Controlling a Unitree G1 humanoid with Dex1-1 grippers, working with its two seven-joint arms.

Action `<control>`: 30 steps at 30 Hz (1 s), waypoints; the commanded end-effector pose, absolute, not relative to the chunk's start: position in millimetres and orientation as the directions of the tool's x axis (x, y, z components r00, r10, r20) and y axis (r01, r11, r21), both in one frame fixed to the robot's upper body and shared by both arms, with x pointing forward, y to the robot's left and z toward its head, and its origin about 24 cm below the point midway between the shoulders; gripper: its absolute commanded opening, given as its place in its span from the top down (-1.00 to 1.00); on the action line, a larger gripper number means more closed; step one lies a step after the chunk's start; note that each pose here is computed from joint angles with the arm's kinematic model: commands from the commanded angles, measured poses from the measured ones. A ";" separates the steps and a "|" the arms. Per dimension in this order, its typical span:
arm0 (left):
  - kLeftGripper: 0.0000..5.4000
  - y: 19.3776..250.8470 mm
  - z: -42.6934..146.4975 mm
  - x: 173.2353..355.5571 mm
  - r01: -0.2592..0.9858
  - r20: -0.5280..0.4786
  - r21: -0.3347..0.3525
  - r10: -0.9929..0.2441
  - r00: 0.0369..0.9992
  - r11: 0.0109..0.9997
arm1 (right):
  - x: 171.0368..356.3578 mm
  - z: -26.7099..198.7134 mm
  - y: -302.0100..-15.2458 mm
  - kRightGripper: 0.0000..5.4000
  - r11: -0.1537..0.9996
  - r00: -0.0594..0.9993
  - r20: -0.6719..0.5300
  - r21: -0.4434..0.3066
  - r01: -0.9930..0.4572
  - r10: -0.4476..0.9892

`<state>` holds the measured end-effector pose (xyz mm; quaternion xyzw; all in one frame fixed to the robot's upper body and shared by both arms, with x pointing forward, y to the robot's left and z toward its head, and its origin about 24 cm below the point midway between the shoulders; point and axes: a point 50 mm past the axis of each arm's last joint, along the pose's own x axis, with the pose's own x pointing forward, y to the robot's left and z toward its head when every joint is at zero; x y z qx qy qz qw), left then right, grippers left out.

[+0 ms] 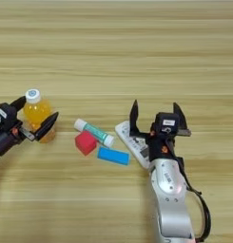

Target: Move the objects on the table

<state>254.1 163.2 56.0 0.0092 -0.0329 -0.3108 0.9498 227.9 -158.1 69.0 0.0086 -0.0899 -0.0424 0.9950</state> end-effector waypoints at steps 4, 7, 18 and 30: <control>-0.99 163.7 60.7 251.3 0.590 0.098 0.045 -0.591 0.801 0.806 | 228.0 72.3 -157.9 -1.00 0.997 0.979 0.185 0.022 0.080 -0.083; -0.99 164.1 66.2 250.6 0.577 0.140 0.050 -0.577 0.804 0.815 | 228.1 72.3 -158.3 -1.00 0.997 0.979 0.185 0.022 0.080 -0.083; -0.99 161.7 67.9 245.3 0.596 0.153 0.083 -0.601 0.785 0.799 | 228.6 71.8 -158.8 -1.00 0.997 0.980 0.183 0.021 0.078 -0.081; -0.99 166.2 76.7 242.8 0.587 0.198 0.084 -0.591 0.782 0.805 | 229.2 71.8 -158.2 -1.00 0.997 0.980 0.183 0.022 0.077 -0.079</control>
